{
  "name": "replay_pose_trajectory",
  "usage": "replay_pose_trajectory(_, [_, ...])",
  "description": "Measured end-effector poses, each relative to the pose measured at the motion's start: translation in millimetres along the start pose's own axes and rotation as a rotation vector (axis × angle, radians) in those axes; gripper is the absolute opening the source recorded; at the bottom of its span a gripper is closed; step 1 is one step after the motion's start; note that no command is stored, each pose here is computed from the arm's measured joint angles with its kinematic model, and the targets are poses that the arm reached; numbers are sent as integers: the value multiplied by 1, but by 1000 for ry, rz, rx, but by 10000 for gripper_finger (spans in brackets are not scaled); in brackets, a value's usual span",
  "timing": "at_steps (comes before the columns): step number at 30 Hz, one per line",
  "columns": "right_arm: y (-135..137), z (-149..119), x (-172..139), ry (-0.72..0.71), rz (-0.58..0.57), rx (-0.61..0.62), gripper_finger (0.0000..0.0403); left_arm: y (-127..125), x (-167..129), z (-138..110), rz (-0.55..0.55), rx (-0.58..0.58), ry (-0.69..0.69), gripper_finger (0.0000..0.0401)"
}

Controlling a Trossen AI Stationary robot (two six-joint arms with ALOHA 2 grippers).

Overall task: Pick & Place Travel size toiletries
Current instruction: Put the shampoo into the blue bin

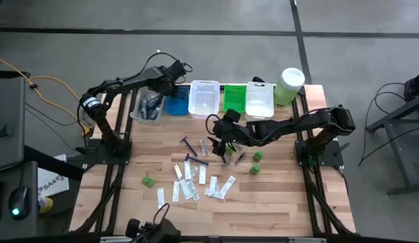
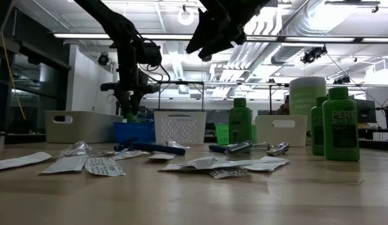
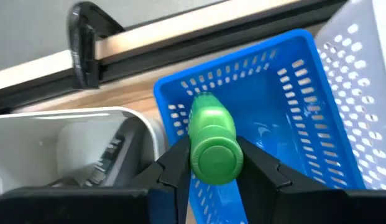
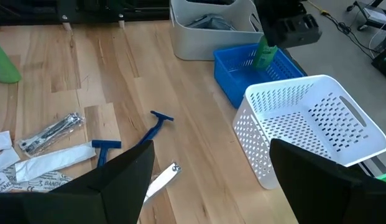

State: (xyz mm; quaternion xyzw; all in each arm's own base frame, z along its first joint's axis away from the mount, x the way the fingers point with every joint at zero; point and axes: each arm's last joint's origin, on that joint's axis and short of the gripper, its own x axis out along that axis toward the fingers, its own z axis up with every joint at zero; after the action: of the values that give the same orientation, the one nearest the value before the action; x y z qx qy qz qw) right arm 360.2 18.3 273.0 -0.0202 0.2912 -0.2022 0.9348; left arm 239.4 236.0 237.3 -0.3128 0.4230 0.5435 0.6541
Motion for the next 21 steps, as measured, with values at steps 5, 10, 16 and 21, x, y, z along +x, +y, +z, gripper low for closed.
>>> replay_pose_trajectory(5, [0,0,0,1,1,-9,313,0,0,0,4,-35,-1,98])
replay_pose_trajectory(10, [0,0,0,2,7,-9,313,0,0,0,-8,-54,8,98])
replay_pose_trajectory(16, [1,0,0,4,28,-9,313,-1,0,-1,-17,-71,13,98])
replay_pose_trajectory(21, [1,0,0,4,28,-9,313,-3,0,2,-48,-79,-8,97])
